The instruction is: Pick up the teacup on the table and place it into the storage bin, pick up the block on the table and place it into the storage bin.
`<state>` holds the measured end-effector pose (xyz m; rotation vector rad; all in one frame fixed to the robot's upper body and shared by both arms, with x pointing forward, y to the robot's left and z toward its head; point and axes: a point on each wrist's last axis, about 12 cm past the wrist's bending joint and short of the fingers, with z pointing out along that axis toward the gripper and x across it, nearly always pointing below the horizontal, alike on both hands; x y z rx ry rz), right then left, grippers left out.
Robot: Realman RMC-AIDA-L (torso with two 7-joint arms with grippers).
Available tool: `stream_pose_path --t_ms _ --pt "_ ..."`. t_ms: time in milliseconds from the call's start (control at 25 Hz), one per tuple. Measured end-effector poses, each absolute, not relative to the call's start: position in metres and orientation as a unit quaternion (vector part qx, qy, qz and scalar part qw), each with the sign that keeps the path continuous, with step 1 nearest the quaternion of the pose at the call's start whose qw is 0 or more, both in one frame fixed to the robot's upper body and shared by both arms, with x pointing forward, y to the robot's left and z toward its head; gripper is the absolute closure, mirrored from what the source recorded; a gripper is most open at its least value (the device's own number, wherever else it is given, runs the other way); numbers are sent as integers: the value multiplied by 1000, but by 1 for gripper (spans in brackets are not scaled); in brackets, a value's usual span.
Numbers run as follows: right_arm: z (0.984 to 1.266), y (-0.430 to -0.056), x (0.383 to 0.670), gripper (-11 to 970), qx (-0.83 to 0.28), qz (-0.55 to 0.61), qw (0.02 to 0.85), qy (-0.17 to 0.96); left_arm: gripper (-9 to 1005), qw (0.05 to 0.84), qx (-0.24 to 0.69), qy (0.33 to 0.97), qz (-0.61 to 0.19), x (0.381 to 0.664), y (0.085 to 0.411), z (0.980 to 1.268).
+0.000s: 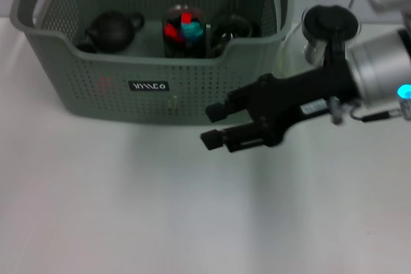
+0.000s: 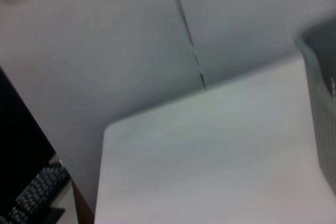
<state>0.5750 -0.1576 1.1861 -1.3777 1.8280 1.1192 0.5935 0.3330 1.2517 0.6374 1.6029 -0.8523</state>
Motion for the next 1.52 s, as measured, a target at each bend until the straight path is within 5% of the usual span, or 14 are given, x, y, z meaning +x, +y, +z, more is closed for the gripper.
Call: stream_pose_path --t_ms 240,640,1000,1520 --pt "1148 -202 557 400 -484 439 340 676 60 570 276 666 -395 565 364 1223" --pt "1104 -259 519 69 -476 420 443 633 62 463 397 677 -412 508 342 1151" --pt "1077 -253 504 36 -500 429 428 619 62 339 444 731 -391 521 297 1089" --pt "1068 -242 504 37 -513 429 424 611 62 328 455 733 -385 523 294 1087"
